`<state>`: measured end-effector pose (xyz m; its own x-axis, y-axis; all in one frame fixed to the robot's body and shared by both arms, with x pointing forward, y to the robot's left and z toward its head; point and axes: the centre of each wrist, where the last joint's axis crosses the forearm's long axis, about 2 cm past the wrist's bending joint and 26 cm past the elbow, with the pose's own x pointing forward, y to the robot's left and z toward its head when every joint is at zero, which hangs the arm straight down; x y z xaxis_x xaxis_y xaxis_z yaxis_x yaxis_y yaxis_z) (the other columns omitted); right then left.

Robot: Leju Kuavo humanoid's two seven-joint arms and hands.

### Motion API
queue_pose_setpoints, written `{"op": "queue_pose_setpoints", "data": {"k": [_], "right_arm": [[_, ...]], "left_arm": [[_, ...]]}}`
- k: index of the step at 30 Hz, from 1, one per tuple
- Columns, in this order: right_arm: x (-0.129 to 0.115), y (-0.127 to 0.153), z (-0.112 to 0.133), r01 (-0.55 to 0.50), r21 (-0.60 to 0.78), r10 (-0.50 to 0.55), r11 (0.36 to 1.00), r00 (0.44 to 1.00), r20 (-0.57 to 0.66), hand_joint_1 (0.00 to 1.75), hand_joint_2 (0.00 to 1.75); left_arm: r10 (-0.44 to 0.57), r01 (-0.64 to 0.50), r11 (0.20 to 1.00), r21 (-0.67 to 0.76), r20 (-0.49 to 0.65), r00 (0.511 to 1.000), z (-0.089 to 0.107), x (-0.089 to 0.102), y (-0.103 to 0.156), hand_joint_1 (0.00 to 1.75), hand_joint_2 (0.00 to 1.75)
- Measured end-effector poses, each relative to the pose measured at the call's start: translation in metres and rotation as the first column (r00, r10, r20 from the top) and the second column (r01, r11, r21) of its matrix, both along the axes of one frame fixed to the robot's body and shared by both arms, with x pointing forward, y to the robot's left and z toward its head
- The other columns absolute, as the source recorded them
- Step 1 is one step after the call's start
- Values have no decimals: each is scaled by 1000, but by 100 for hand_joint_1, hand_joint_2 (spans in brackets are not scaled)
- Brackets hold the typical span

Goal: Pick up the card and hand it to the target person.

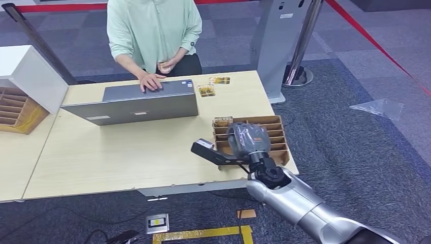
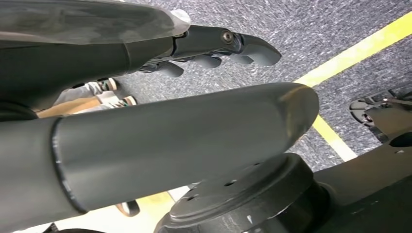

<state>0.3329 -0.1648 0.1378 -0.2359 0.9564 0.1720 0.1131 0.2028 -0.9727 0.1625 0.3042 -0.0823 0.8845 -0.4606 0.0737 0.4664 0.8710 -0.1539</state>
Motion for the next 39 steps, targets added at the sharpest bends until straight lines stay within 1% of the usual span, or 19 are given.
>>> {"op": "queue_pose_setpoints", "data": {"k": [7,13,16,19,23,26,31,35,39], "right_arm": [[-5,4,19,-16,45,15,999,999,34,160,175],[-8,-2,46,-25,119,10,993,992,123,171,175],[-5,-6,56,-42,165,7,985,979,204,168,175],[0,-9,65,-71,205,6,976,954,301,164,175],[15,-13,76,-83,200,6,976,933,361,158,175],[31,-14,82,-72,178,3,981,932,361,160,175],[55,-13,90,-42,153,-10,987,945,326,161,175],[70,-11,94,-27,158,-21,987,956,293,159,175],[81,-6,94,-20,188,-29,982,968,251,162,175]], "left_arm": [[5,-5,1000,-1,2,1000,-1,-2,2,0,0],[3,-3,1000,2,2,1000,-1,-3,3,0,0],[-6,6,1000,6,1,1000,-1,-2,3,0,0],[-16,16,1000,10,-1,1000,0,0,1,0,0],[-33,33,999,9,-3,999,2,5,-3,0,0],[-45,45,999,4,-2,999,4,10,-6,0,0],[-68,68,998,-3,-2,998,6,17,-11,0,0],[-78,78,997,-8,1,997,8,22,-15,0,0],[-87,87,996,-14,3,996,10,26,-18,0,0]]}}
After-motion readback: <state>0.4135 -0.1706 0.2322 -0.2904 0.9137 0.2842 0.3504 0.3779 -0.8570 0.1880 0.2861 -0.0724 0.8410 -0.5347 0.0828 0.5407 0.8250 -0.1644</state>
